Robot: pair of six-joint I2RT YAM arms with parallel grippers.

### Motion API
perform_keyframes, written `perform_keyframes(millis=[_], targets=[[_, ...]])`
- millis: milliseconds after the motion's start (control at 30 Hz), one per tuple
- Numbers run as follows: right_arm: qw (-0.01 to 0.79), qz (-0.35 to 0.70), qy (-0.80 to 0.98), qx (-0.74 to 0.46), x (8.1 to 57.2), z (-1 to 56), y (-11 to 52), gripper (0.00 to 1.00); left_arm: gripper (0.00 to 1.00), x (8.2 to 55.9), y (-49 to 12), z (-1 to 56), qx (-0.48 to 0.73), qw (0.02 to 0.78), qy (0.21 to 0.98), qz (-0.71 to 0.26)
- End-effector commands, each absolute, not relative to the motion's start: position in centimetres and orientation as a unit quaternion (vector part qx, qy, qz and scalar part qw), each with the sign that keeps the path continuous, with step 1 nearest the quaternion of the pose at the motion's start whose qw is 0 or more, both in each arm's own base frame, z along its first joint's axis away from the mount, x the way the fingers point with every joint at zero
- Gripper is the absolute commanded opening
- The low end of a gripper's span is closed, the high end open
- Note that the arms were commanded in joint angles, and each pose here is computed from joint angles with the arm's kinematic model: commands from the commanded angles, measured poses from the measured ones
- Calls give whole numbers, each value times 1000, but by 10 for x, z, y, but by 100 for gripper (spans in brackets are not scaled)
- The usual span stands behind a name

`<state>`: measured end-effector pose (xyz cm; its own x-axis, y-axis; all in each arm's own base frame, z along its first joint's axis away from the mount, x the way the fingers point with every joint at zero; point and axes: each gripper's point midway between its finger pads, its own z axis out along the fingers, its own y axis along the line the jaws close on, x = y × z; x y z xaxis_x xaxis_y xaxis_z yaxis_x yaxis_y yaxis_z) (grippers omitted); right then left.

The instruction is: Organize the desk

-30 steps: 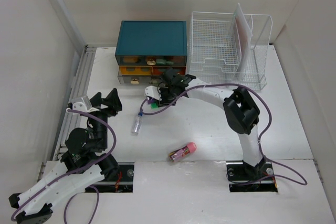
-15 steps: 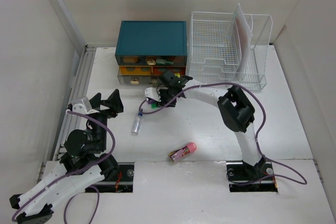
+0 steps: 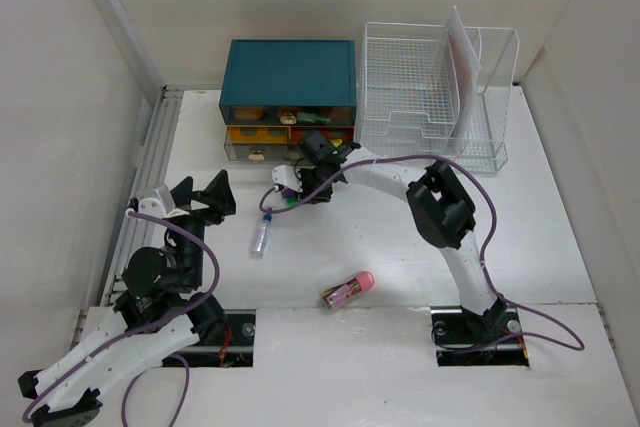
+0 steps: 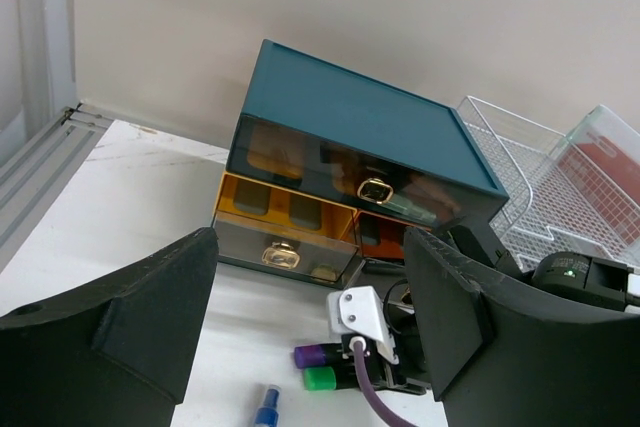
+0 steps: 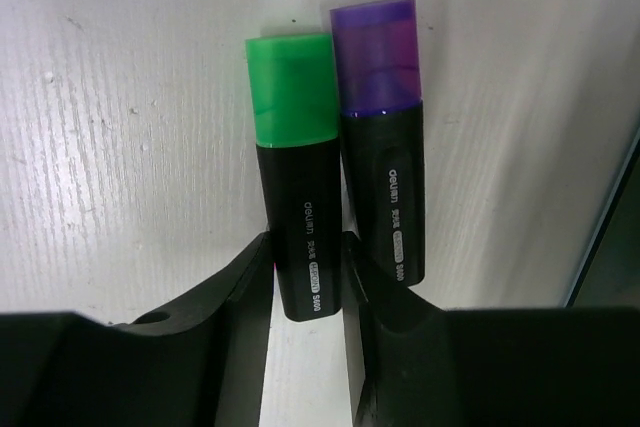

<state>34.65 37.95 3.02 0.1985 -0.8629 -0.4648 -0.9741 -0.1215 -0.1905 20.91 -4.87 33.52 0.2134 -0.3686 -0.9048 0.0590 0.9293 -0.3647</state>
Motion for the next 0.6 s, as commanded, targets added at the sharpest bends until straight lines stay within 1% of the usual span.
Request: perform_keyframes(millis=[0,33,133,200,233,367,400,567], targets=[[179,143,624,-747,325,12,375,20,72,207,-47,341,-124,776,602,-142],[180,142,620,-750,325,12,375,12,72,207,-47,341,-124,776,602,-142],[180,147,619,-750,321,15,374,7,72,207,-47,341,-124,776,602,-142],[193,151,611,-753,317,31,378,5,72,207,-47,341,-124,776,602,-142],[196,156,609,-752,314,36,377,5,72,207,-47,341,-124,776,602,-142],[245,175,585,-753,308,84,389,5,72,207,-47,341,-124,776,602,-142],[266,194,576,-749,302,107,394,5,72,207,-47,341,-124,776,602,-142],[326,234,550,-733,288,174,401,5,72,207,-47,343,-127,777,599,-145]])
